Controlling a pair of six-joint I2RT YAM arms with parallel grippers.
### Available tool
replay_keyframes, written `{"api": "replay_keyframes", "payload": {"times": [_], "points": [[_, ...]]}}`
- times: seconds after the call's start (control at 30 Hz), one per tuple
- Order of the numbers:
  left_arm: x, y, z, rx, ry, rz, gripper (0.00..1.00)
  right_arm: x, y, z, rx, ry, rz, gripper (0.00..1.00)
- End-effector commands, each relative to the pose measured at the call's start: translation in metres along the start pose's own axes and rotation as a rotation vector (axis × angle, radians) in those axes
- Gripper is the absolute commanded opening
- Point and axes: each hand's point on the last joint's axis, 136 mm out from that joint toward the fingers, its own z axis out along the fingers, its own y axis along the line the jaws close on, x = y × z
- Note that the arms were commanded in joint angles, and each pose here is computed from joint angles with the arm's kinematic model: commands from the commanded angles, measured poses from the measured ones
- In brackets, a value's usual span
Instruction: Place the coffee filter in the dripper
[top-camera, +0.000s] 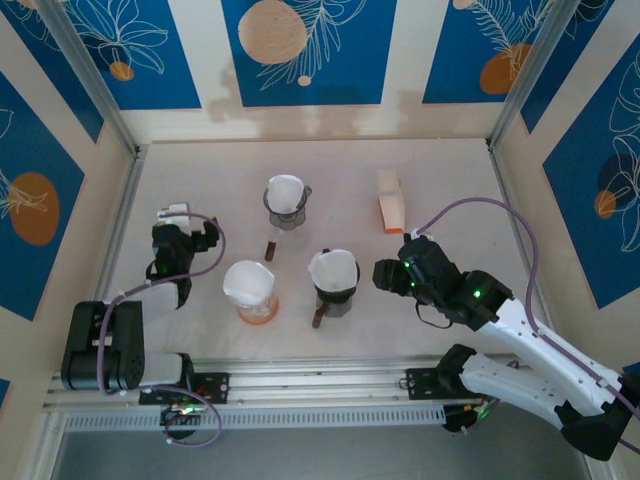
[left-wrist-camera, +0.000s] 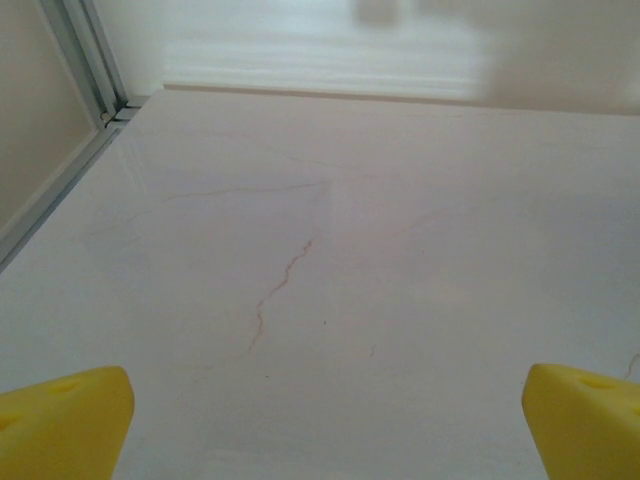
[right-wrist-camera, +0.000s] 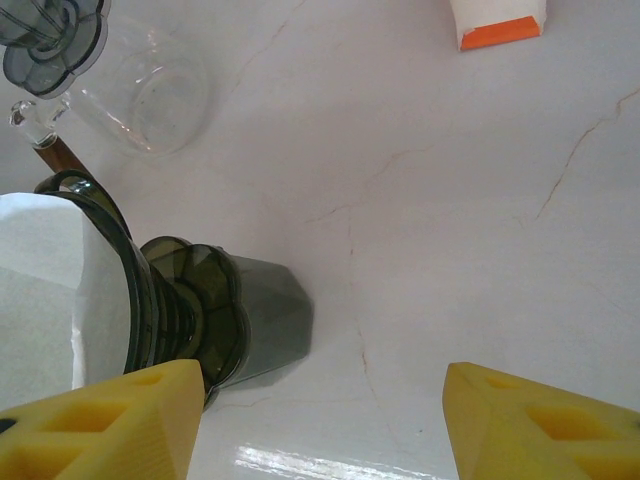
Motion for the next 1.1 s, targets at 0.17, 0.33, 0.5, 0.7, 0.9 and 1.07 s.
{"api": "replay_keyframes", "payload": {"times": [0.17, 0.33, 0.5, 0.7, 0.9, 1.07], "points": [[0.018, -0.002, 0.008, 0.004, 0.005, 0.028, 1.0, 0.001, -0.004, -0.004, -0.006, -0.003, 0.007, 0.65], [0.02, -0.008, 0.013, 0.04, 0.027, 0.043, 1.0, 0.002, -0.001, 0.001, -0.019, -0.006, 0.001, 0.65], [0.029, -0.015, 0.009, 0.079, -0.083, 0.056, 1.0, -0.003, -0.004, 0.001, -0.004, -0.034, 0.008, 0.65], [0.033, -0.017, 0.016, 0.06, -0.006, 0.081, 1.0, -0.015, -0.016, -0.001, 0.056, -0.112, -0.004, 0.81], [0.032, -0.016, 0.018, -0.004, -0.006, 0.112, 1.0, -0.033, -0.04, 0.006, 0.192, -0.253, -0.022, 0.99], [0.032, -0.013, 0.017, -0.031, -0.009, 0.116, 1.0, -0.04, -0.058, 0.013, 0.272, -0.338, 0.0, 0.99]]}}
